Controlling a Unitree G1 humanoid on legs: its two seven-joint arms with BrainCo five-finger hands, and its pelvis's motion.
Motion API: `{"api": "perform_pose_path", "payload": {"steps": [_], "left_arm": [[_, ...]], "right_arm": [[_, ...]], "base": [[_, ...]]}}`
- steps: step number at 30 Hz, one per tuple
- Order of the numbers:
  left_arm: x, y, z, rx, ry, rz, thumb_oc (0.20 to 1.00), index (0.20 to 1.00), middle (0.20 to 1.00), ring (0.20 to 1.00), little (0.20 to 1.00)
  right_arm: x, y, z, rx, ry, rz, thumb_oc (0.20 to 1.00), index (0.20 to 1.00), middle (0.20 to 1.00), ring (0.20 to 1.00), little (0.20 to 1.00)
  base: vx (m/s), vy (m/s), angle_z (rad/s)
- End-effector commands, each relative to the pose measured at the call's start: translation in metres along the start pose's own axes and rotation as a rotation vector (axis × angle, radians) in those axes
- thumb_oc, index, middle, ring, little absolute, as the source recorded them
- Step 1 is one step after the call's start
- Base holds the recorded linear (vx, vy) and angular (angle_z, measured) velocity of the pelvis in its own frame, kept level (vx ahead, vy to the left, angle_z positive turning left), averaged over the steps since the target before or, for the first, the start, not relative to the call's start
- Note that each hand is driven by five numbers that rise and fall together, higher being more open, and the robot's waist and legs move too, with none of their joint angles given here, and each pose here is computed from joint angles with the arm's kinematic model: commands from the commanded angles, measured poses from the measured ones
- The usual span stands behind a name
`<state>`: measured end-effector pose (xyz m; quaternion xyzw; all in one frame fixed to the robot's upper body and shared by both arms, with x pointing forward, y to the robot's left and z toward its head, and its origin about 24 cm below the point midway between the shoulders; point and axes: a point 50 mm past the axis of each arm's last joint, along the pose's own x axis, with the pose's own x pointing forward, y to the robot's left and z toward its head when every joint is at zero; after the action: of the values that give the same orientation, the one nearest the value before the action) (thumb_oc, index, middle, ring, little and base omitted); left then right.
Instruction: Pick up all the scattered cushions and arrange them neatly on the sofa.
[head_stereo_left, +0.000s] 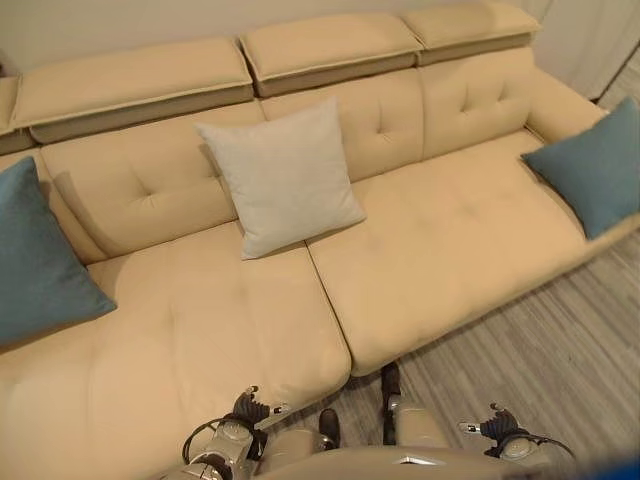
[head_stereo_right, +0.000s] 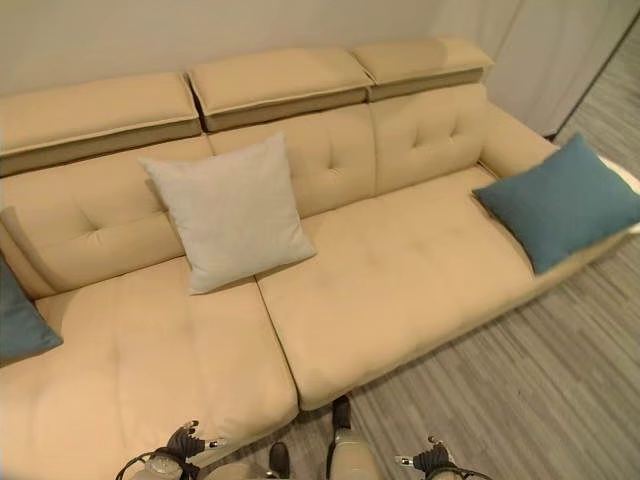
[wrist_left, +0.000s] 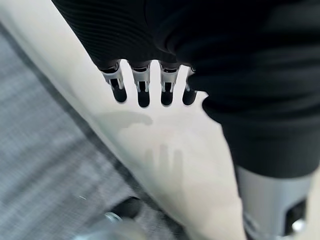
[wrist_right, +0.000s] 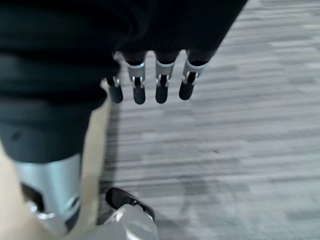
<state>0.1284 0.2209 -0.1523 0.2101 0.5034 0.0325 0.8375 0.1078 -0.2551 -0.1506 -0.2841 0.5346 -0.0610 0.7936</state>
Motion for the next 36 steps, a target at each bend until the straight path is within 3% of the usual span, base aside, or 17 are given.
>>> {"api": "perform_pose_path", "payload": {"steps": [1, 6, 15, 28, 36], "left_arm": [[0.001, 0.015, -0.002, 0.036, -0.010, 0.036, 1.000, 1.000, 1.000, 1.000, 1.000], [0.000, 0.017, -0.004, 0.045, -0.007, 0.037, 1.000, 1.000, 1.000, 1.000, 1.000], [0.000, -0.007, 0.012, 0.034, -0.045, -0.020, 1.000, 1.000, 1.000, 1.000, 1.000], [0.004, 0.010, 0.023, 0.068, -0.071, 0.021, 1.000, 1.000, 1.000, 1.000, 1.000], [0.004, 0.003, 0.024, 0.103, -0.074, -0.004, 1.000, 1.000, 1.000, 1.000, 1.000]], "right_arm": [[0.005, -0.015, 0.020, -0.026, -0.062, -0.044, 1.000, 1.000, 1.000, 1.000, 1.000], [0.004, -0.010, 0.019, -0.026, -0.061, -0.034, 1.000, 1.000, 1.000, 1.000, 1.000], [0.004, -0.012, 0.015, -0.013, -0.038, -0.060, 1.000, 1.000, 1.000, 1.000, 1.000], [0.005, -0.014, 0.032, 0.019, -0.080, -0.061, 1.000, 1.000, 1.000, 1.000, 1.000], [0.005, -0.015, 0.023, 0.050, -0.061, -0.077, 1.000, 1.000, 1.000, 1.000, 1.000]], "base": [[-0.15, 0.044, -0.16], [-0.20, -0.048, -0.92], [-0.10, -0.036, -0.57], [0.02, 0.110, -0.63], [0.10, -0.182, -0.55]]}}
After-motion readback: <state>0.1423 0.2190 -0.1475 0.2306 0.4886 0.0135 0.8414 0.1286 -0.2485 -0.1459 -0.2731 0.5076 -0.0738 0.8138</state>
